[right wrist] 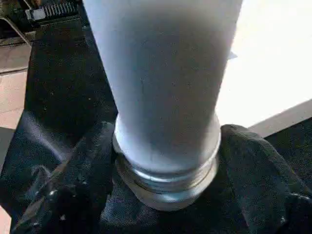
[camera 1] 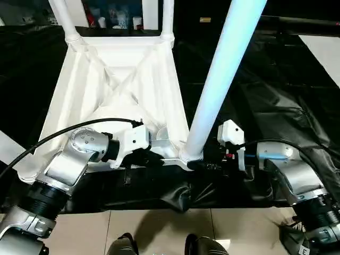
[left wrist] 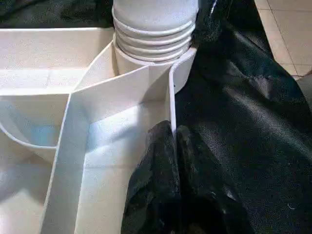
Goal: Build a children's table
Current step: Rotate leg to tighten
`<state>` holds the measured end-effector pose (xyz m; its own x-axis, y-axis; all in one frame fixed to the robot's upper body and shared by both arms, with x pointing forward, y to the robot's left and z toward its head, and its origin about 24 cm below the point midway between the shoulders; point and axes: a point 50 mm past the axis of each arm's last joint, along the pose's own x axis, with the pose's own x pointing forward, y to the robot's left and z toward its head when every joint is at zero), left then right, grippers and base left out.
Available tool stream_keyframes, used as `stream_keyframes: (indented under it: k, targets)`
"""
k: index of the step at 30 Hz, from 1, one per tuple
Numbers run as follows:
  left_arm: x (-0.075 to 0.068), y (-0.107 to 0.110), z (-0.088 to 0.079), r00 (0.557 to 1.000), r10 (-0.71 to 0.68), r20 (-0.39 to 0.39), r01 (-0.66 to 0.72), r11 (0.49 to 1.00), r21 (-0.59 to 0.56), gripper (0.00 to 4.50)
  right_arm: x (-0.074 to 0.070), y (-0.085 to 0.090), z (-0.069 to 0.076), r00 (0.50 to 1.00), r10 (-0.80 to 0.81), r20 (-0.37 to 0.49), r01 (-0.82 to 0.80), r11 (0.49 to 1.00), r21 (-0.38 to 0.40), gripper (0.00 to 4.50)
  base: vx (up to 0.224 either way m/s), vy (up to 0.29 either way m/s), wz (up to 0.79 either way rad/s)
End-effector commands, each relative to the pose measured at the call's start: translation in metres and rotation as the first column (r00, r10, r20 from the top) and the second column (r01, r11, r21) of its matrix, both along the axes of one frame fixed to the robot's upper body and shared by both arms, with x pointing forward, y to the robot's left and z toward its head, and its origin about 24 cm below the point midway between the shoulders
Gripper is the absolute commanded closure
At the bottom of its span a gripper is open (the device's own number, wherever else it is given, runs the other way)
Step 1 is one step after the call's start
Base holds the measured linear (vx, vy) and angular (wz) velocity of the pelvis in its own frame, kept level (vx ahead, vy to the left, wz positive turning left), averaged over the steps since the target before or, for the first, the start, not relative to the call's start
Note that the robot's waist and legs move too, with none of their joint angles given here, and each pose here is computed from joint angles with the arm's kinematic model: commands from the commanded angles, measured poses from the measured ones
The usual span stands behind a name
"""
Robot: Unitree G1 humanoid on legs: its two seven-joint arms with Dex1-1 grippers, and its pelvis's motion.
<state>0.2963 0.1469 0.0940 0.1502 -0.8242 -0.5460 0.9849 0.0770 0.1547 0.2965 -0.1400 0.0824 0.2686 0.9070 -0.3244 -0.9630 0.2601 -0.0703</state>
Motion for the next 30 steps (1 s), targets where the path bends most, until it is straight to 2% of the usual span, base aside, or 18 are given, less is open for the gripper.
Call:
stream_keyframes:
  k: [1,4,12,16,18,19,20,21,23,24,26,27,29,30]
  targets:
    - [-0.007,-0.005,-0.012,0.997,-0.055,-0.056,0.057,0.998,0.036,4.50,0.002,0.002,0.003,1.000,0.018,0.014,-0.018,1.000,-0.001,1.39,0.000,0.000,0.00]
    - [-0.007,-0.004,-0.012,0.997,-0.051,-0.054,0.053,0.998,0.038,4.50,0.003,0.003,0.003,1.000,0.018,0.015,-0.019,1.000,0.006,1.73,0.000,0.000,0.00]
    - [-0.006,-0.004,-0.014,0.998,-0.038,-0.055,0.040,0.998,0.042,4.50,0.002,0.005,0.001,1.000,0.026,0.016,-0.027,0.999,0.018,1.82,0.000,0.000,0.00]
    - [0.005,-0.007,-0.019,0.996,0.087,-0.023,-0.085,0.995,0.048,4.50,0.009,0.003,-0.006,0.993,-0.114,0.015,0.113,0.993,0.046,1.82,0.000,0.000,0.00]
    - [0.015,-0.010,-0.020,0.983,0.184,0.004,-0.184,0.983,0.025,4.50,0.017,0.001,-0.012,0.970,-0.242,0.028,0.240,0.969,0.050,1.82,0.000,0.000,0.00]
    - [0.022,-0.012,-0.022,0.969,0.245,0.020,-0.245,0.969,0.021,4.50,0.021,0.002,-0.017,0.943,-0.332,0.019,0.330,0.941,0.068,1.82,-0.058,-0.002,0.01]
    - [0.022,-0.012,-0.022,0.969,0.245,0.020,-0.245,0.969,0.021,4.50,0.021,0.002,-0.017,0.943,-0.332,0.019,0.330,0.941,0.068,1.82,-0.056,0.000,-0.01]
    - [0.034,-0.019,-0.024,0.940,0.339,0.043,-0.339,0.941,0.006,4.50,0.025,0.005,-0.026,0.884,-0.467,-0.020,0.467,0.879,0.102,1.83,-0.056,0.000,-0.01]
    - [0.039,-0.022,-0.025,0.926,0.375,0.044,-0.375,0.927,-0.005,4.50,0.027,0.007,-0.030,0.851,-0.523,-0.039,0.524,0.844,0.114,1.83,-0.053,0.000,-0.01]
    - [0.047,-0.028,-0.025,0.901,0.430,0.057,-0.429,0.903,-0.018,4.50,0.031,0.009,-0.037,0.775,-0.630,-0.053,0.631,0.766,0.123,1.83,-0.051,0.000,-0.01]
    - [0.053,-0.034,-0.025,0.881,0.467,0.072,-0.467,0.884,-0.019,4.50,0.036,0.012,-0.043,0.675,-0.735,-0.060,0.737,0.667,0.110,1.83,0.000,0.000,0.00]
    - [0.053,-0.034,-0.025,0.881,0.467,0.072,-0.467,0.884,-0.019,4.50,0.036,0.012,-0.043,0.675,-0.735,-0.060,0.737,0.667,0.110,1.83,0.000,0.000,0.00]
    - [0.061,-0.044,-0.024,0.858,0.505,0.094,-0.506,0.862,-0.023,4.50,0.042,0.018,-0.050,0.499,-0.865,-0.049,0.865,0.494,0.090,1.83,0.000,0.000,0.00]
    - [0.061,-0.045,-0.024,0.856,0.508,0.099,-0.509,0.861,-0.023,4.50,0.043,0.020,-0.051,0.477,-0.877,-0.055,0.877,0.471,0.091,1.83,0.000,0.000,0.00]
